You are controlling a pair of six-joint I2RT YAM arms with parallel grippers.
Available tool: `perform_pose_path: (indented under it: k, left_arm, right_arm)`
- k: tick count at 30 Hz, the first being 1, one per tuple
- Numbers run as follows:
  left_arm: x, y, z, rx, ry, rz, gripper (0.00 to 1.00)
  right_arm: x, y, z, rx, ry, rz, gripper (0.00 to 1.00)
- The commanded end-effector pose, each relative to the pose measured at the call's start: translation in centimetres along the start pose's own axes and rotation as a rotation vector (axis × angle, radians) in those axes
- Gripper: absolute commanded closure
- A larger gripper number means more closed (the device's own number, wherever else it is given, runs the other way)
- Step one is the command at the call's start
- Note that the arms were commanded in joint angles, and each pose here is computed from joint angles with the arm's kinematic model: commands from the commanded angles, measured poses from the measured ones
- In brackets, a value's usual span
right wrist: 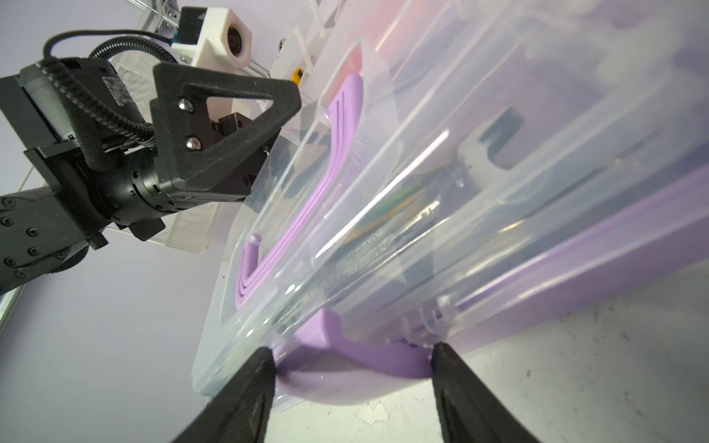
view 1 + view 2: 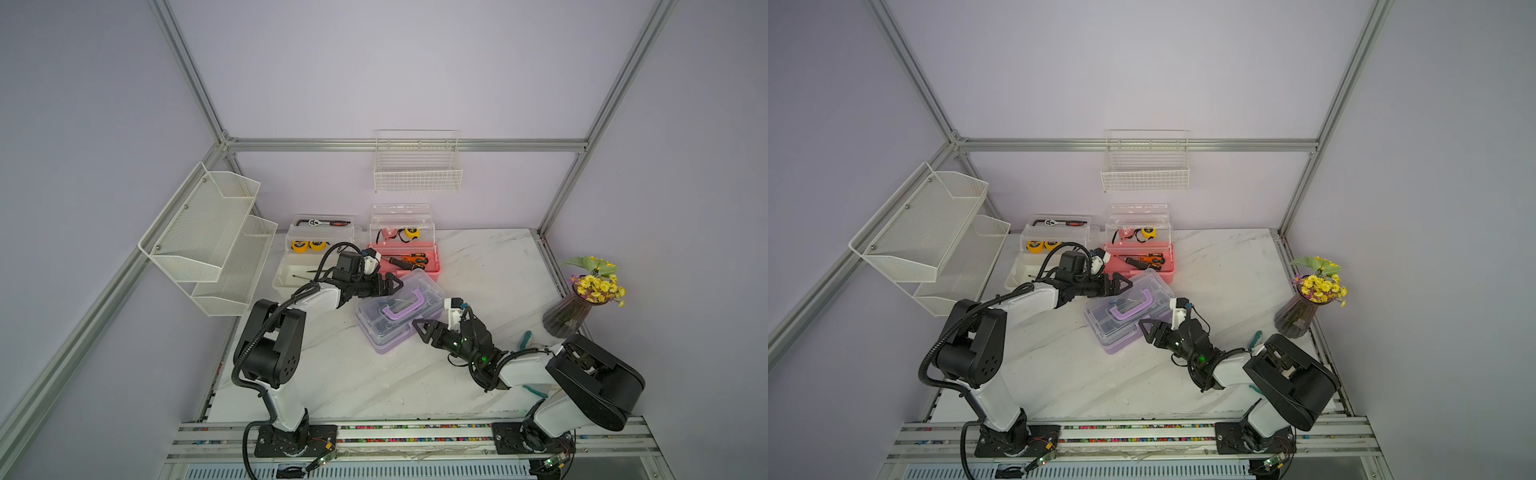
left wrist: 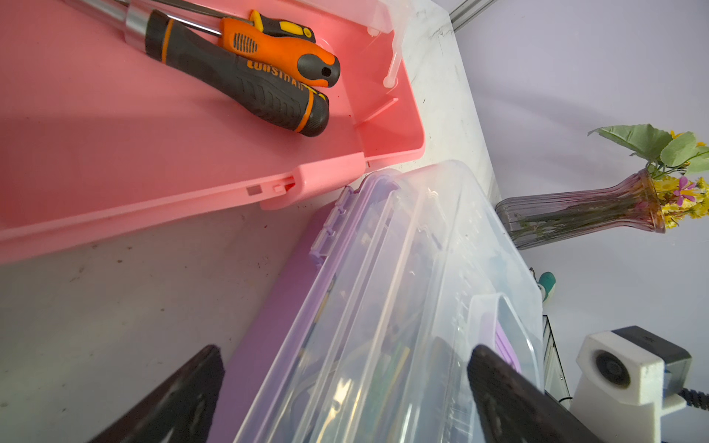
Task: Close toolboxes
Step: Fasten the toolbox latch on the toolbox.
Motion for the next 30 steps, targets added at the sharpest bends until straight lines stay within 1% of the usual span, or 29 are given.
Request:
perform_pose_path:
  k: [1,8,12,17,22,30]
  left_arm:
    - [-0.1,1.8,0.0,-0.024,-0.011,0.057,0.0]
    - [-0.2,1.8,0.0,-0.023,-0.01,0.056,0.0]
    - [-0.2,1.8,-0.1,-0.021,-0.01,0.056,0.0]
    - [-0.1,1.7,0.0,-0.024,-0.009,0.055,0.0]
    - [-0.1,1.7,0.0,-0.024,-0.007,0.055,0.0]
    - [-0.3,1.6,-0.2,-0.018,-0.01,0.049,0.0]
  right_arm:
    - [0.7,-0.1,0.1,0.02,0.008,-0.007,0.34]
    - [0.9,0.2,-1.4,0.061,0.09,-0.003,0.34]
    - [0.7,-0.1,-1.3,0.083,0.147,-0.022,0.33]
    - [0.1,-0.5,-0.8,0.088,0.184,-0.047,0.33]
    - [0.5,-0.5,-0.8,0.086,0.164,-0.049,0.33]
    - [1.0,-0.4,-1.1,0.064,0.17,-0.042,0.33]
Point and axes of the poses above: each gripper's point midway between its finger pads, its own x axis out along the fingers, its own z axis along the line the jaws close on, y = z × x, the point moved 10 cm from there along -x, back along the fingers, and after that the axes turned 13 degrees about x, right-handed, at the moved point
